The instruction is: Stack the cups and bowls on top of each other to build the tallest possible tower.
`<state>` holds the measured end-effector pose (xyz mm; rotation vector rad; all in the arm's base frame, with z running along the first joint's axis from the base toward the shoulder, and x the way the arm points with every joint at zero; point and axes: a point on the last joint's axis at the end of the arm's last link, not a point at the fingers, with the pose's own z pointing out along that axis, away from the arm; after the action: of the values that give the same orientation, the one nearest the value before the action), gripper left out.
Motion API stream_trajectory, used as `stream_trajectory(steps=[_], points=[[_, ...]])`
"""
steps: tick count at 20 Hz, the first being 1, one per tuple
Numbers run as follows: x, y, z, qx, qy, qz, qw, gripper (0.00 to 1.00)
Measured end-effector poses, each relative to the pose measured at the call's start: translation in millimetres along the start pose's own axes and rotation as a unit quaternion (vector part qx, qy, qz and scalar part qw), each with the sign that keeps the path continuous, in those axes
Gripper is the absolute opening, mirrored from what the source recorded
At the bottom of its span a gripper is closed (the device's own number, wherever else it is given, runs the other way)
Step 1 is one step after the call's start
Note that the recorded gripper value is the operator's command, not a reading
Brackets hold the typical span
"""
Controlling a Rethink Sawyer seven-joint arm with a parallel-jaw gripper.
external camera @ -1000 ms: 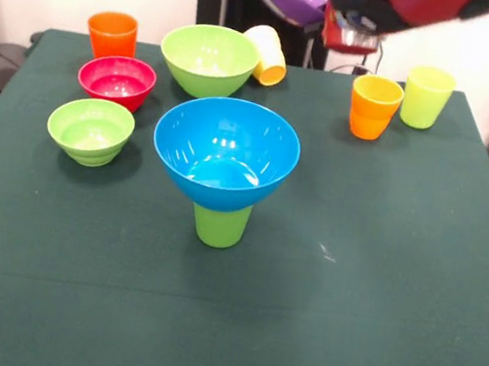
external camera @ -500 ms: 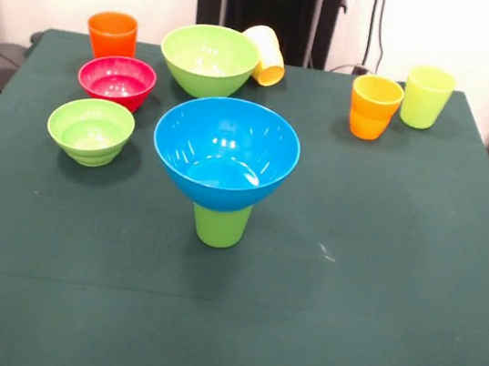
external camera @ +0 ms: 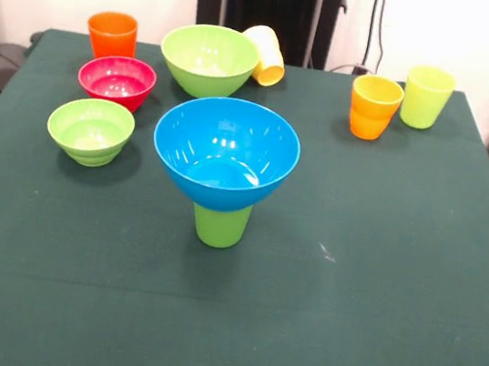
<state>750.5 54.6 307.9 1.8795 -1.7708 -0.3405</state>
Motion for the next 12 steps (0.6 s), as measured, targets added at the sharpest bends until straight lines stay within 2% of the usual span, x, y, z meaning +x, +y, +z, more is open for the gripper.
stream_trajectory(steps=[1,2,5,6,8,12], points=[[1.3,-1,-3,0.004,-0.002,0.001,1.0000,0.00],[8.6,-4,-19,0.025,-0.010,0.005,0.9996,0.00],[18.4,-8,-36,0.052,-0.018,0.011,0.9984,0.00],[27.1,-12,-50,0.072,-0.025,0.018,0.9969,0.00],[37.5,-17,-63,0.093,-0.037,0.027,0.9946,0.00],[51.6,-24,-76,0.114,-0.054,0.048,0.9909,0.00]])
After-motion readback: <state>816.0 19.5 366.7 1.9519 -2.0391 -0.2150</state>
